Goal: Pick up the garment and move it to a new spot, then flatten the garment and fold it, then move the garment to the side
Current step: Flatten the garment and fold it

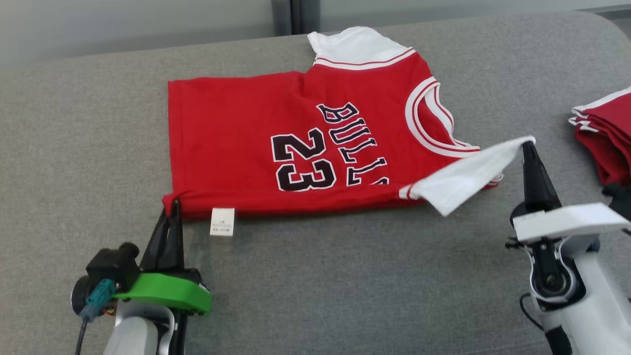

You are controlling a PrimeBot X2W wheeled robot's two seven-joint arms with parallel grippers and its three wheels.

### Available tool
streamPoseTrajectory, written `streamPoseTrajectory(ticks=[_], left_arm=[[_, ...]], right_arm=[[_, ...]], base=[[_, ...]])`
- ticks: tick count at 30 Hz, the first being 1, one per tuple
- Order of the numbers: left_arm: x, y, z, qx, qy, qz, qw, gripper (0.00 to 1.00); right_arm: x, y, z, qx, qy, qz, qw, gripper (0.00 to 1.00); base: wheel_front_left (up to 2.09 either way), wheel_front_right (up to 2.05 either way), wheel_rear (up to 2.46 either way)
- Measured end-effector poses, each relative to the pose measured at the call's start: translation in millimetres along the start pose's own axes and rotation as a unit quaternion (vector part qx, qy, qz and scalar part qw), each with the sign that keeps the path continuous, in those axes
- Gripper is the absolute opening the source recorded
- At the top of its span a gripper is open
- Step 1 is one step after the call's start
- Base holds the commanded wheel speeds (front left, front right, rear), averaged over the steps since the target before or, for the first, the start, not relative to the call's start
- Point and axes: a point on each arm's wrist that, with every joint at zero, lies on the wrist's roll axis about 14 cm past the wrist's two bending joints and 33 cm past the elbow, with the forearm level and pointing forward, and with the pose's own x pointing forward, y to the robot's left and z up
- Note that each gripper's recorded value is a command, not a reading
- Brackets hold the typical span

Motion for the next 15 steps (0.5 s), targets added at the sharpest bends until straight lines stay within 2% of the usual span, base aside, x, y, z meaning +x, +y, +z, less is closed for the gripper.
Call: streamPoseTrajectory(ticks=[5,15], left_arm=[[26,8,-3,0.004,0.007,-0.004,1.000,0.00],[64,26,-22,0.009,0.032,0.004,0.999,0.00]], right_arm=[[46,21,-3,-0.049,-0.001,0.036,0.998,0.00],[101,13,-32,-0.092,0.024,0.027,0.995,0.00]], base=[[0.00,0.00,0.00],[0.00,0.00,0.00]])
